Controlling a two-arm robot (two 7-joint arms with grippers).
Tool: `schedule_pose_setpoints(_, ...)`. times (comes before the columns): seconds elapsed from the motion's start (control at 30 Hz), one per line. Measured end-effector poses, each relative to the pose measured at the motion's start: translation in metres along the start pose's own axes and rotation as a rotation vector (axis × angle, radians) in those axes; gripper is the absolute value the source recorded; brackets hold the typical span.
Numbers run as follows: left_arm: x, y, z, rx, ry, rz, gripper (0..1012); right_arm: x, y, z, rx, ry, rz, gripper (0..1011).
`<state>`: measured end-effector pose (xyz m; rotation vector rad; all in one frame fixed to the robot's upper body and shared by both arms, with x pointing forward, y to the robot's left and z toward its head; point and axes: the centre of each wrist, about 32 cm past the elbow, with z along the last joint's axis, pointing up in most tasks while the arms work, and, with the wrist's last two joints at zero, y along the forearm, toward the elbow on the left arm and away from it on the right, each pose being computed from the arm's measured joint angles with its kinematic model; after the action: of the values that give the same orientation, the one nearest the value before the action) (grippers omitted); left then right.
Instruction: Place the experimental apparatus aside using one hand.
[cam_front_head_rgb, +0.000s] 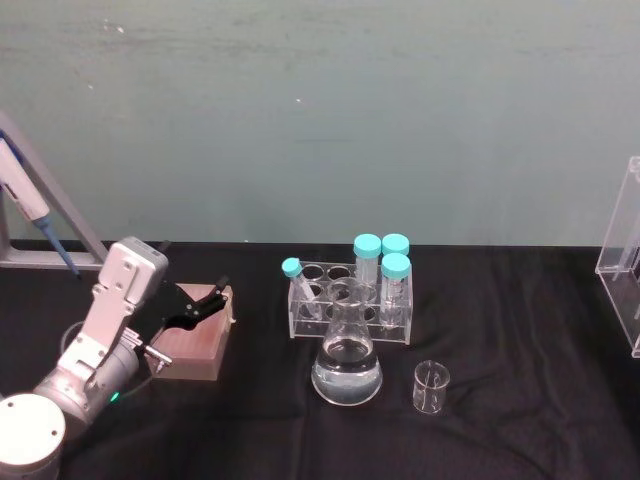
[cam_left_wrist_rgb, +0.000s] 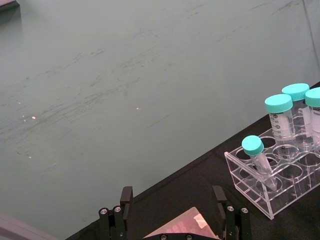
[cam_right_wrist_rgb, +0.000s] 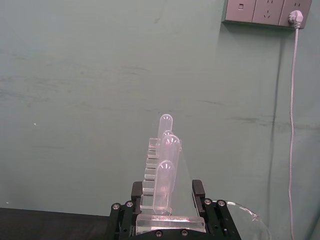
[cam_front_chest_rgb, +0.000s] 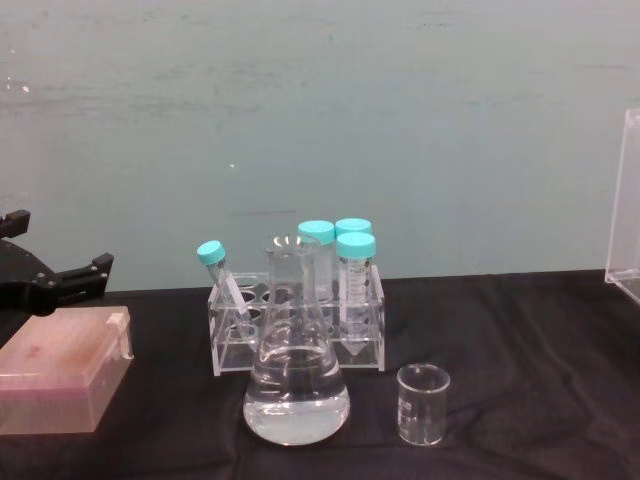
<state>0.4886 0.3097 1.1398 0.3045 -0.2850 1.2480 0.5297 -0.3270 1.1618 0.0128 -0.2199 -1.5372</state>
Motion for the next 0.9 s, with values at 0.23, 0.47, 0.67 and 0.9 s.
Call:
schedule_pose_setpoints(0.23,0.0000,0.0000,0.0000,0.000,0.000,0.000,1000,0.006,0.002,-0.002,-0.005,0.006,0.000,599)
schedule_pose_setpoints(0.47,0.0000,0.0000,0.0000,0.000,0.000,0.000,1000,0.010,0.003,-0.003,-0.010,0.012,0.001,599)
schedule_pose_setpoints(0.67,0.0000,0.0000,0.0000,0.000,0.000,0.000,1000,0.013,0.004,-0.004,-0.014,0.017,0.003,599)
schedule_pose_setpoints(0.9,0.0000,0.0000,0.0000,0.000,0.000,0.000,1000,0.013,0.004,-0.006,-0.024,0.024,0.003,599)
